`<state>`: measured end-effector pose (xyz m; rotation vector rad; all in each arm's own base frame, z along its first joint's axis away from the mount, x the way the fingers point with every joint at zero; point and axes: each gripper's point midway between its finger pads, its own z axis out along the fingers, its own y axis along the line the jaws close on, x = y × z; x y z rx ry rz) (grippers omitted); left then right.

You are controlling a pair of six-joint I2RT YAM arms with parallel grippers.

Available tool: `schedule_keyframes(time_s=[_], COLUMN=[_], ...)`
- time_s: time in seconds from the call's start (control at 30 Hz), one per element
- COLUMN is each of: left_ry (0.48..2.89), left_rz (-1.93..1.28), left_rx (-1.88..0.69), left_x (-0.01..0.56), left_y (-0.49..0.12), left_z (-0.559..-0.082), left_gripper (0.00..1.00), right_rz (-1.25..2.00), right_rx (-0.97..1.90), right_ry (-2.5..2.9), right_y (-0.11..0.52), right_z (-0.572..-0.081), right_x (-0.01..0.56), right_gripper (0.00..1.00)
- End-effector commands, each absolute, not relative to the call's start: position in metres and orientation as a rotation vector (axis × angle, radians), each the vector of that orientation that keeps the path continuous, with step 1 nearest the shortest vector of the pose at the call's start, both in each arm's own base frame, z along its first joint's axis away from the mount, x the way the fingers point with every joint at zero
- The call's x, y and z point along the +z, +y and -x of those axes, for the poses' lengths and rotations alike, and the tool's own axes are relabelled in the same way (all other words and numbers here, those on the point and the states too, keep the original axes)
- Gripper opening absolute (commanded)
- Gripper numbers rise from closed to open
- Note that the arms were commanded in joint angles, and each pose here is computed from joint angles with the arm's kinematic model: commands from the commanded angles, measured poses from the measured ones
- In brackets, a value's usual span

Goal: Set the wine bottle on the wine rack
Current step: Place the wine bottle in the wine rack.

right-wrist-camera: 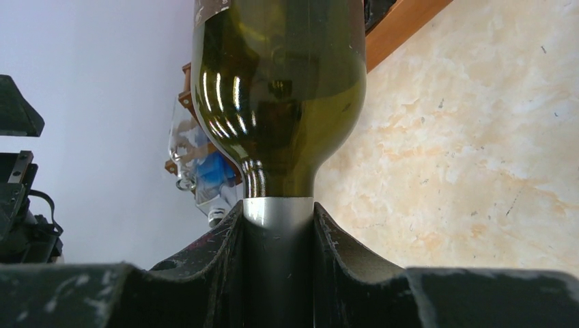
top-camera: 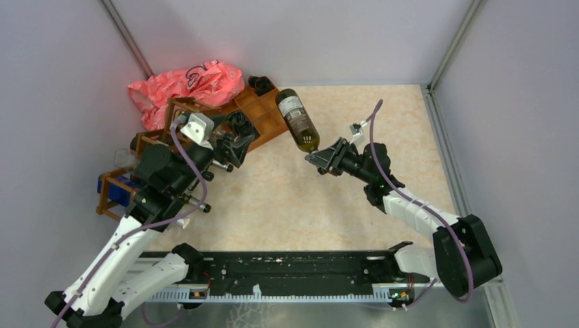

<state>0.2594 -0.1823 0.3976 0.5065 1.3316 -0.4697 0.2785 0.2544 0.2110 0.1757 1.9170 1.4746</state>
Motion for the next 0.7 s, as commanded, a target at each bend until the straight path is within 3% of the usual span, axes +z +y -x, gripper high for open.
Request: schedule_keyframes(time_s=[0.0,0.67], left_ry=[1.315,1.286], left_rz=[-0.498,-0.483], left_rx=[-0.495,-0.474], left_x=[0.414,0.436], left_y=[-0.178,-0.166], left_z=[-0.248,-0.238], left_gripper=[0.99,0.99], right_rz=[-0.017,-0.002], right_rx=[1.536,1.563], right_ry=[1.621,1.592], right_y=[0.263,0.278], right_z=[-0.287,-0.304], right_x=[0.296,0.323], right_gripper=[0.00,0.00])
